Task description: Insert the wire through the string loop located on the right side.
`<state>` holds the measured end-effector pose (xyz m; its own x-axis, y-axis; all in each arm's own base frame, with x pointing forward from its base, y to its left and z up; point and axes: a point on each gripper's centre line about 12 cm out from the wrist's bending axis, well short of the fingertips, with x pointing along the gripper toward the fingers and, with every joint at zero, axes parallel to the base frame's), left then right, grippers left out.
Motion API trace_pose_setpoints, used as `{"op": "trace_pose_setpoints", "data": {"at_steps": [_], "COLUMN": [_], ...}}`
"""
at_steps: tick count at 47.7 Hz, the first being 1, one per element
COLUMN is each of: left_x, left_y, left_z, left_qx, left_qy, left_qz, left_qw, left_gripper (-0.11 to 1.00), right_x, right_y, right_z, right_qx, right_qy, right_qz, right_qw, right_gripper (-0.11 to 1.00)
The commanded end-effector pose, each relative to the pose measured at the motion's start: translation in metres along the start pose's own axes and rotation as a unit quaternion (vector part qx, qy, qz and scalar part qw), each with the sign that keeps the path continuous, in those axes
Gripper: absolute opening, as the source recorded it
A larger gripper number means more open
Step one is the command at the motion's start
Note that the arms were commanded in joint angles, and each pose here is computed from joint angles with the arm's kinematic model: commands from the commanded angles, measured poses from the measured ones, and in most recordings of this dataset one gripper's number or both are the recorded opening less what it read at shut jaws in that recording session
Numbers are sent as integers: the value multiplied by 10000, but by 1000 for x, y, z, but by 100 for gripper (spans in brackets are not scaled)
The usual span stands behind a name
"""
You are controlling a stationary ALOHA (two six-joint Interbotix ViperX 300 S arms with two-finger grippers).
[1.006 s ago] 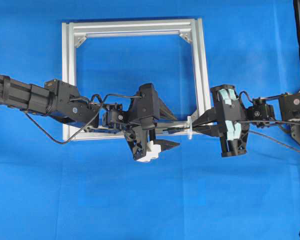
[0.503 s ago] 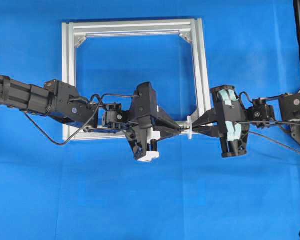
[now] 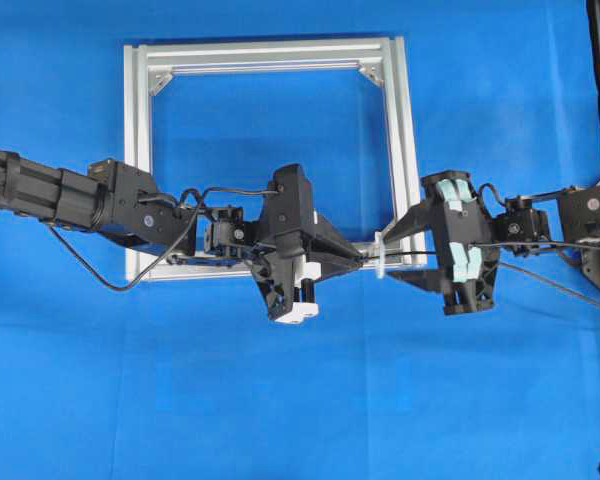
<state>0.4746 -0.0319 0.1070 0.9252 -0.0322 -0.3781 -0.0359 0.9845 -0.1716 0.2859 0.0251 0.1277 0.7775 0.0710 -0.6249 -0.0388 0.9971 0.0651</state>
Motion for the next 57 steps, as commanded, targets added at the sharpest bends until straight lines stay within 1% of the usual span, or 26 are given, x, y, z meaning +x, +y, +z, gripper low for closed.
{"op": "trace_pose_setpoints", "data": {"at_steps": [1, 5, 7, 13, 23, 30, 36, 42, 48, 57], "left_x": [-3, -3, -3, -3, -7, -22, -45, -78, -113, -157], "left_y": [-4, -4, -3, -4, -3, -1, 1, 3, 6, 7], "left_z": [14, 14, 14, 14, 10, 6, 2, 0, -12, -40], "left_qx": [10, 10, 0, 10, 20, 28, 16, 7, 24, 83], "left_qy": [-163, -163, -164, -163, -72, -6, 46, 8, 68, 134], "left_qz": [-47, -47, -40, -47, -32, -11, 4, -1, 9, -54], "left_qw": [9999, 9999, 9999, 9999, 10000, 10000, 10000, 10000, 10000, 9999], "left_gripper": [6, 6, 6, 6, 6, 6, 6, 6, 6, 6], "right_x": [-1, -1, -1, 0, 0, 0, 0, -1, -2, -4], "right_y": [0, 0, 0, 0, 0, 0, 0, 0, 0, 1], "right_z": [7, 6, 6, 7, 7, 7, 8, 8, 10, 12], "right_qx": [20, 20, 20, 12, 4, -3, -3, -3, -4, -4], "right_qy": [-70, -47, -47, -69, -54, -54, -54, -69, -108, -153], "right_qz": [-3, -5, -5, -1, -2, -2, -2, -1, 2, 6], "right_qw": [10000, 10000, 10000, 10000, 10000, 10000, 10000, 10000, 9999, 9999], "right_gripper": [66, 89, 93, 86, 87, 87, 87, 87, 87, 87]}}
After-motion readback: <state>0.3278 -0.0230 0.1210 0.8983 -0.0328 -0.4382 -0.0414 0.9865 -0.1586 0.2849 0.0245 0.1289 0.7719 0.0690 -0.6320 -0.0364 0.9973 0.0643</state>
